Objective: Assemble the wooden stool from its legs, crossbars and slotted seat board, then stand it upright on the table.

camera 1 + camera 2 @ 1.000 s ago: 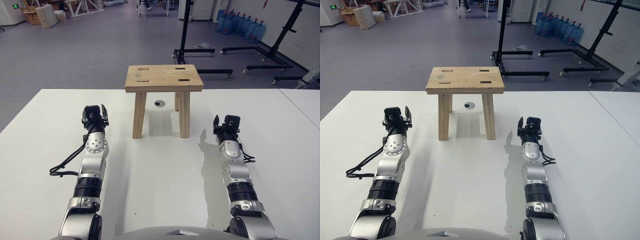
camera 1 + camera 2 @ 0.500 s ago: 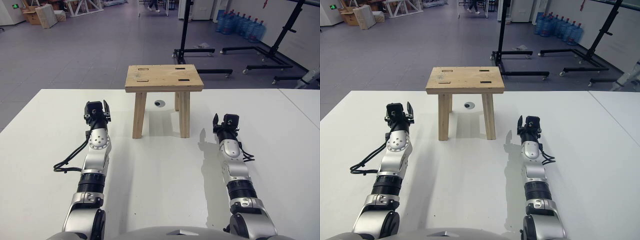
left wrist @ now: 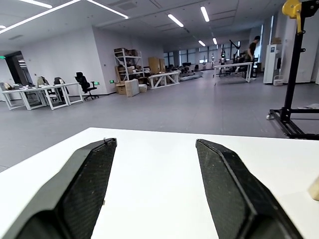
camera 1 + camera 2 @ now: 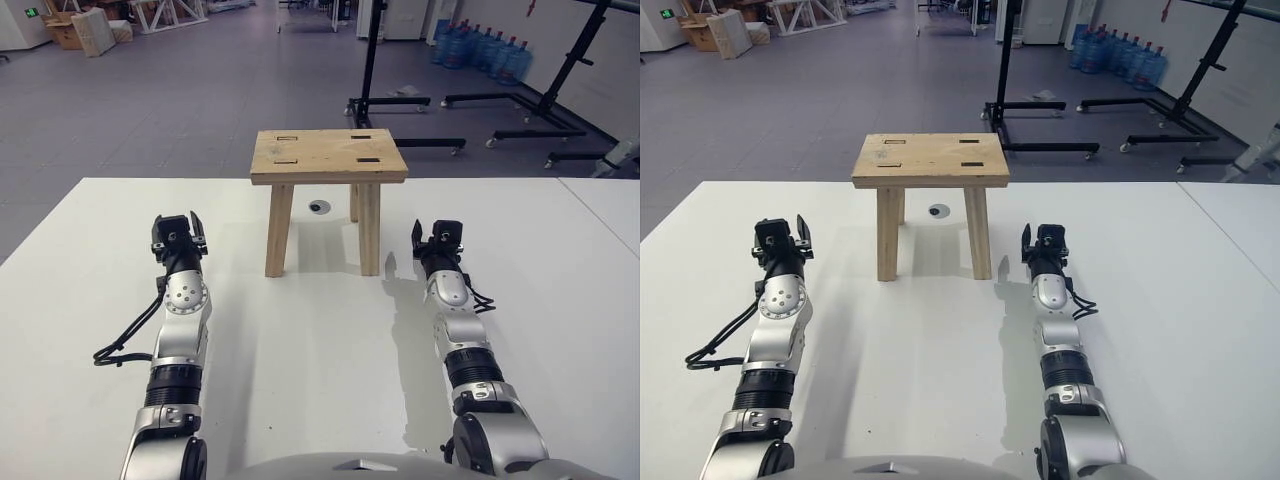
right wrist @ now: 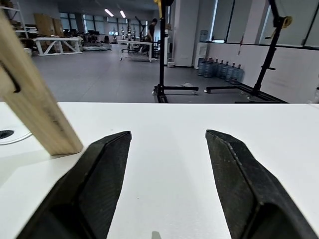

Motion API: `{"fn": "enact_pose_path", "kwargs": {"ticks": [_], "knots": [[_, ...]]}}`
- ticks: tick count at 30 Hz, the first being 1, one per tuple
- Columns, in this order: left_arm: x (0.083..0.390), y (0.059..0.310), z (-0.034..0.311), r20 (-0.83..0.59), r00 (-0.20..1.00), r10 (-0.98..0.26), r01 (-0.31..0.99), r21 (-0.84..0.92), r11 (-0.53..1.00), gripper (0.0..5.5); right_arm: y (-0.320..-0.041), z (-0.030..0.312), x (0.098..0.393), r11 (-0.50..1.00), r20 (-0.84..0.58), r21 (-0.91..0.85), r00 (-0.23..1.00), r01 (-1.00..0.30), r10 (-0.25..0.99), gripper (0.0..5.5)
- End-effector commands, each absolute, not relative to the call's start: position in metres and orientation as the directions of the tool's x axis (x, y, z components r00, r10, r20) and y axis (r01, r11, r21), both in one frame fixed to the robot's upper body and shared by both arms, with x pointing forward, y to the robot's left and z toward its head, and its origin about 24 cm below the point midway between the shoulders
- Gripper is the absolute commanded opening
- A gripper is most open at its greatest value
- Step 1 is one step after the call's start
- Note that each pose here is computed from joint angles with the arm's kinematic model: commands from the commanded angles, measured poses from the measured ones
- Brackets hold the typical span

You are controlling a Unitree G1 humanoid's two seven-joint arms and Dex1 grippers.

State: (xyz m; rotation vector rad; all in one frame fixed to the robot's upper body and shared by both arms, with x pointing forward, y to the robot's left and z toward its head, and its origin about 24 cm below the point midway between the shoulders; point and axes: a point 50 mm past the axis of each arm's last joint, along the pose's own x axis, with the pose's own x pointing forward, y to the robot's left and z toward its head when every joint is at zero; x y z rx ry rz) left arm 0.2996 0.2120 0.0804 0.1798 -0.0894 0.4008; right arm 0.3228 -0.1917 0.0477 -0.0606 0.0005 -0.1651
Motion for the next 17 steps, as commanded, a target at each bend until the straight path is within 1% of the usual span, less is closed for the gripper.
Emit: {"fn": "enact_pose_path", "kwargs": {"ticks": [1, 7, 17], "knots": [[0.3047, 0.209, 0.0841, 0.122, 0.923, 0.365, -0.381, 0.163, 0.91, 2.91, -0.1921, 0.0528, 0.3275, 0.982, 0.029, -0.067, 0.984, 0.177, -0.176, 2.75], [0.3107, 0.2084, 0.0879, 0.128, 0.927, 0.353, -0.371, 0.163, 0.914, 2.91, -0.1903, 0.0545, 0.3324, 0.98, 0.037, -0.056, 0.981, 0.19, -0.188, 2.75], [0.3088, 0.2068, 0.0865, 0.132, 0.928, 0.349, -0.367, 0.151, 0.918, 2.91, -0.1857, 0.0522, 0.3314, 0.982, 0.042, -0.062, 0.984, 0.177, -0.174, 2.75]]}}
